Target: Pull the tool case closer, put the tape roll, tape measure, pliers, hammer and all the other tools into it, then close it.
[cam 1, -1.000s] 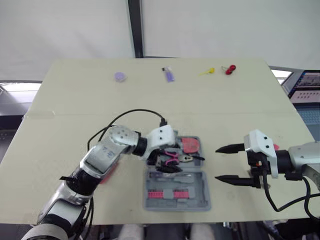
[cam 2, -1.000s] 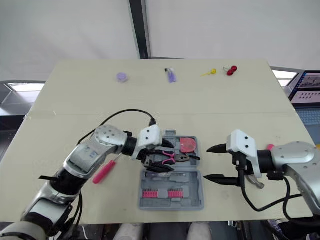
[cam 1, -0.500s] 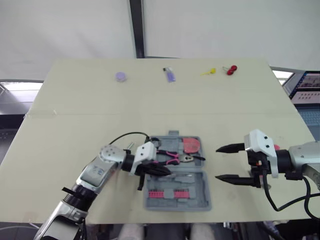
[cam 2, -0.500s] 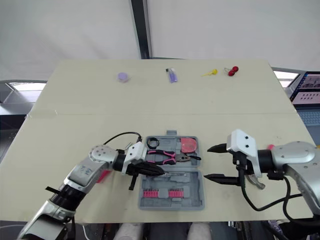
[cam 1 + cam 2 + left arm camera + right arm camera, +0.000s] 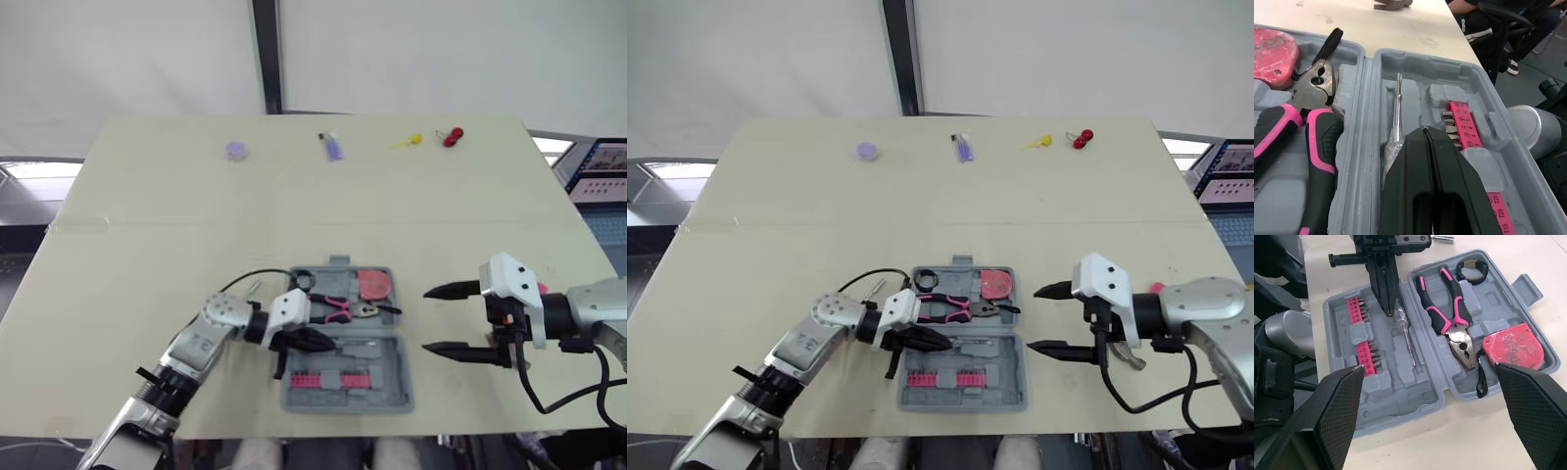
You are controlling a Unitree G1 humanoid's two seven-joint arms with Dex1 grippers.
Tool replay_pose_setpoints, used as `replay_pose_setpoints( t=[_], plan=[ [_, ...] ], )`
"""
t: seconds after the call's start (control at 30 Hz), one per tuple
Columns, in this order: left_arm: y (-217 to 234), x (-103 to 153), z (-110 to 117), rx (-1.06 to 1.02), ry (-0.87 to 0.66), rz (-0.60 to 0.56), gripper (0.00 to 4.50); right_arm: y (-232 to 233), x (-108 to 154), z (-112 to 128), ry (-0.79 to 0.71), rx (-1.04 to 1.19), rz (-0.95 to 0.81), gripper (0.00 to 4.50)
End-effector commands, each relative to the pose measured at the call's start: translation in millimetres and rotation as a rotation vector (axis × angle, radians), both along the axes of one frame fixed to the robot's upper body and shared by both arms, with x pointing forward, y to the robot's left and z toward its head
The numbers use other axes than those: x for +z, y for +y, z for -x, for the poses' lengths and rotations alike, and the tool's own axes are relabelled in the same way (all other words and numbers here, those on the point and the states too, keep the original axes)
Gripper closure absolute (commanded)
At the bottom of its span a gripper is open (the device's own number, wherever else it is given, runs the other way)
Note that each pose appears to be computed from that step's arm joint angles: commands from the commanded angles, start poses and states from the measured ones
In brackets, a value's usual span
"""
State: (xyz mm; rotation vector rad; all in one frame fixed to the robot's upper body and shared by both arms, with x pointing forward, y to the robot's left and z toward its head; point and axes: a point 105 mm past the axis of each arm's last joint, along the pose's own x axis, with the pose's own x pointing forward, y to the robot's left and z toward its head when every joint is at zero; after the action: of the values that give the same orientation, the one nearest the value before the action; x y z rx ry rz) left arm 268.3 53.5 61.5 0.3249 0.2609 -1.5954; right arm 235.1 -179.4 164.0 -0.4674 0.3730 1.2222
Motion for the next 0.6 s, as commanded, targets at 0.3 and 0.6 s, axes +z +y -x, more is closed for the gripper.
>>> replay_pose_setpoints(
  t=[0.3, 0.6],
  plan=[
    [-2.3, -2.0, -5.8, 0.025, -0.044, -0.016, 4.47, -0.4, 9.6, 1.7, -0.039, -0.005, 0.003, 0.00],
    [-1.2, -18.2, -6.9, 0.035, -0.056, -0.113, 4.47, 0.0, 10.0, 1.1, -0.042, -0.008, 0.001, 0.00]
  ],
)
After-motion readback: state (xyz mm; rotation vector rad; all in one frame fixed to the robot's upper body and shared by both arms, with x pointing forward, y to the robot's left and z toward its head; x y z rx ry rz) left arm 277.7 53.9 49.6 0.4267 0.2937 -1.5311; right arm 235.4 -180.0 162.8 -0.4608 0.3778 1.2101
